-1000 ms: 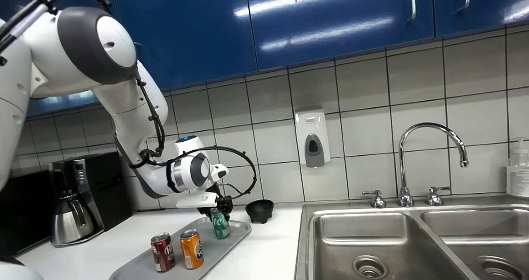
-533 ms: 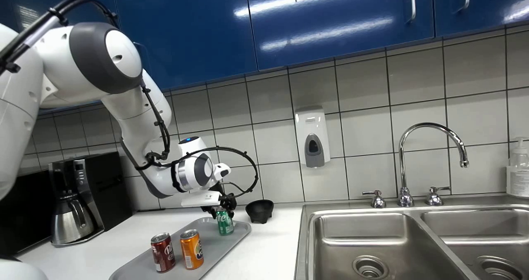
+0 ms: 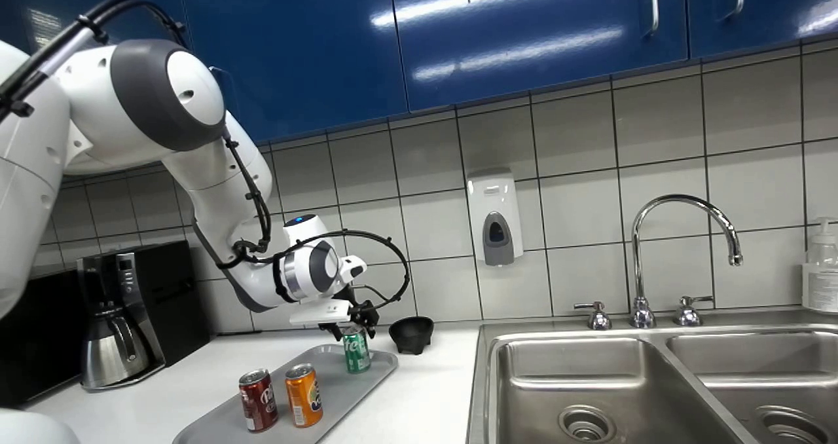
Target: Put the two cans on the tray
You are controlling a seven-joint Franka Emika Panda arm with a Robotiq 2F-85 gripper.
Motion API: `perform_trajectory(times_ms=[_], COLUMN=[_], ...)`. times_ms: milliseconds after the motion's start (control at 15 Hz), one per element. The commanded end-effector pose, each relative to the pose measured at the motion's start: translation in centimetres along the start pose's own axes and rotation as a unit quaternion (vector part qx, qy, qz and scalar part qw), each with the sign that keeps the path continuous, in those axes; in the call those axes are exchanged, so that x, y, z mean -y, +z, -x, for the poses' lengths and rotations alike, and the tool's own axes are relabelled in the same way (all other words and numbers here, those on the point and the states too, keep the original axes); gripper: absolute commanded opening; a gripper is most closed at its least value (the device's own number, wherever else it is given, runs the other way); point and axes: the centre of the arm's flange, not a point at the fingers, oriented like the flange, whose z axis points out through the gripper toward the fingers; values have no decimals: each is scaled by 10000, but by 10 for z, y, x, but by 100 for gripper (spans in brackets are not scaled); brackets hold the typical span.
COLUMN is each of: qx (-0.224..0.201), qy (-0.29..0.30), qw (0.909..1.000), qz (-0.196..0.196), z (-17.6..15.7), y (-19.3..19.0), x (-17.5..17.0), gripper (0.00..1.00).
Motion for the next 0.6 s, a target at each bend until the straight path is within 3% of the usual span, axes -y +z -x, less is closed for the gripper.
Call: perform_trajectory(times_ms=[0, 533], qx=[-130, -243], qy=[28, -51], qw=[9999, 9996], qz=[24, -132], z=[-5, 24], y=[-23, -69], x=[3, -6], gripper=[100, 100])
